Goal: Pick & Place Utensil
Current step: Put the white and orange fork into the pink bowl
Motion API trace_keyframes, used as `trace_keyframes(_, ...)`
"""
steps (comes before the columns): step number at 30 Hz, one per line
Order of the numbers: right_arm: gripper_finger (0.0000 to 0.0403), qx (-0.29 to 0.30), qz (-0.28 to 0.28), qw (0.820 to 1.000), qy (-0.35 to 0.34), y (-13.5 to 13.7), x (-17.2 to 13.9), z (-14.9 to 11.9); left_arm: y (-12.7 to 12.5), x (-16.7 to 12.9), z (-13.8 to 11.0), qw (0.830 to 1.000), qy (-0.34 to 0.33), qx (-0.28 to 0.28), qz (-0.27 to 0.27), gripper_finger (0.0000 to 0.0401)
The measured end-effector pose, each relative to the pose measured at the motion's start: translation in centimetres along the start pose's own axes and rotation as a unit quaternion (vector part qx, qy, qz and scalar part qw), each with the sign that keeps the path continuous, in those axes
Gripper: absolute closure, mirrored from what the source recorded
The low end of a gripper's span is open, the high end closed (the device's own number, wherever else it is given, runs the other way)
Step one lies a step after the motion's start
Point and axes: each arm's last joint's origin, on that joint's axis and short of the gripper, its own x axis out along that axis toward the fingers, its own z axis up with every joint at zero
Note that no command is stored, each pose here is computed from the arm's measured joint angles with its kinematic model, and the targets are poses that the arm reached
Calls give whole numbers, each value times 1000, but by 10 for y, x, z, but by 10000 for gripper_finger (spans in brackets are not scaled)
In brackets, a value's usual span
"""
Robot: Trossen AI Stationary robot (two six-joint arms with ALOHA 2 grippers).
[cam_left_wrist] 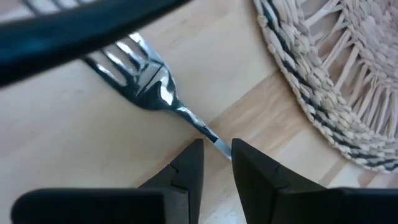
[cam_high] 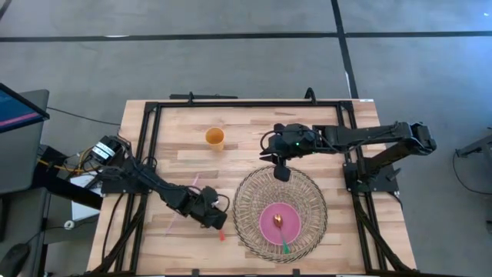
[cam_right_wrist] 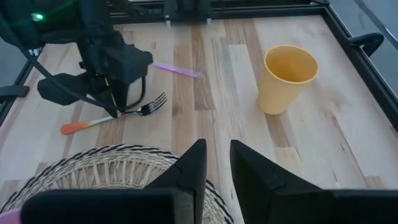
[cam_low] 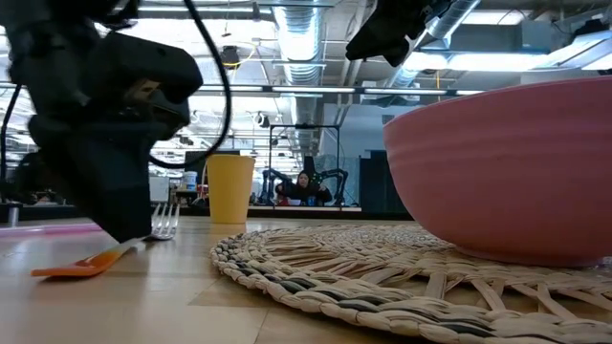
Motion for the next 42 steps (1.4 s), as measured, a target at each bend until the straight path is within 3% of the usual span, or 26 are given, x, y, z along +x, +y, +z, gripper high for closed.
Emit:
trace_keyframes(9, 337, 0, 0, 1000, 0, 0, 0, 0, 6, -3, 26, 995, 44, 87, -5, 336)
trace_keyframes(13, 337, 0, 0, 1000, 0, 0, 0, 0, 16, -13, 34, 992, 50, 114, 32, 335)
trace_keyframes(17, 337, 0, 0, 1000, 1, 0, 0, 0, 26, -21, 34, 988, 64, 118, 80, 335)
trace_keyframes(25, 337, 0, 0, 1000, 1, 0, 0, 0, 7, -37, 24, 994, -17, 109, 2, 334)
trace_keyframes(34, 337, 0, 0, 1000, 2, 0, 0, 0, 6, -10, 3, 995, -16, 91, 29, 334)
trace_keyframes(42, 337, 0, 0, 1000, 6, 0, 0, -1, 1, -5, 2, 996, -31, 85, 10, 334)
